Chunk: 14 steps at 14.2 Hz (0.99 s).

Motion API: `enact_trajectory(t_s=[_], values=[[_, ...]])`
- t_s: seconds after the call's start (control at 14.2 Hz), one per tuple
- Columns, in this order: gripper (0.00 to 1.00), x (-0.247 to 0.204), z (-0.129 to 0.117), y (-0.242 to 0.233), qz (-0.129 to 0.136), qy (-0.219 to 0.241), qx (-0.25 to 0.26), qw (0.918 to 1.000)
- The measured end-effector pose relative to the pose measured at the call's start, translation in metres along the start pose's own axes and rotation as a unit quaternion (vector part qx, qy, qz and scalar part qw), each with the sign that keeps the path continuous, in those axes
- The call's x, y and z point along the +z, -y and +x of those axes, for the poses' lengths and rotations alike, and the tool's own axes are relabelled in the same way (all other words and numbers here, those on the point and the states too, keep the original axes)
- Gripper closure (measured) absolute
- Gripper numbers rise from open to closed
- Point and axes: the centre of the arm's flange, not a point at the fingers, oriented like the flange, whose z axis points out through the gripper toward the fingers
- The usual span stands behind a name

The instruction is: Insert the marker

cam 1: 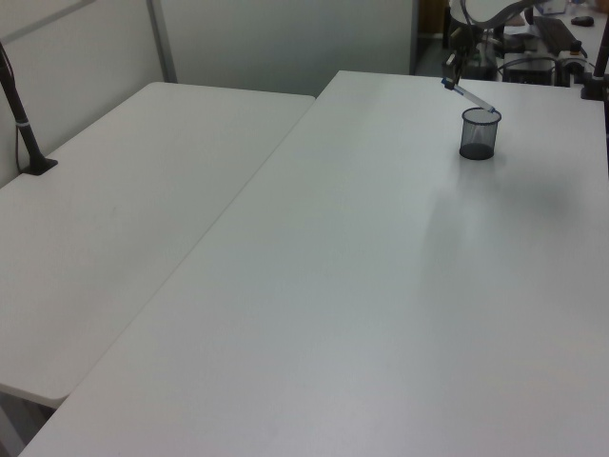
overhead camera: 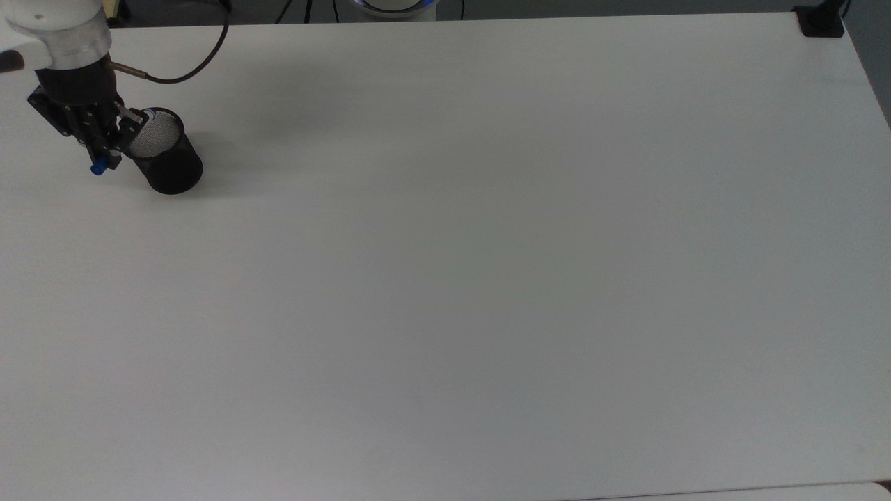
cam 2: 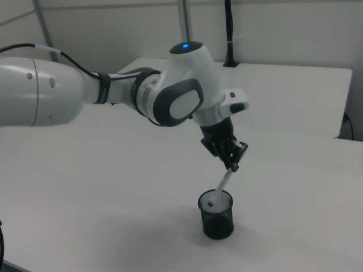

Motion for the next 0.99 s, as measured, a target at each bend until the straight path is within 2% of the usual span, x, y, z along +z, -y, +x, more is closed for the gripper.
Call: enact_trajectory(t_s=[0.35,0.42,0.49,0.64,0.71,0.78,0.85,0.99], values=[[0.78,0.018,-0.006,0.004,0.003,0.017,-0.003,0.9999],[0.73,0.018,-0.006,0.005,0.003,0.017,-0.003,0.9998],[0.63,0.018,-0.005,0.007,0.004,0.017,-0.005,0.9998],[0.33,0.017,-0.003,0.022,0.010,0.021,-0.014,0.9996],[0.25,0.015,-0.001,0.032,0.014,0.026,-0.019,0.9994],[0.09,0.006,0.004,0.056,0.021,0.032,-0.028,0.9989],[0.00,-0.008,0.009,0.083,0.028,0.037,-0.040,0.9981],[0.00,-0.048,0.011,0.157,0.044,0.042,-0.069,0.9957]])
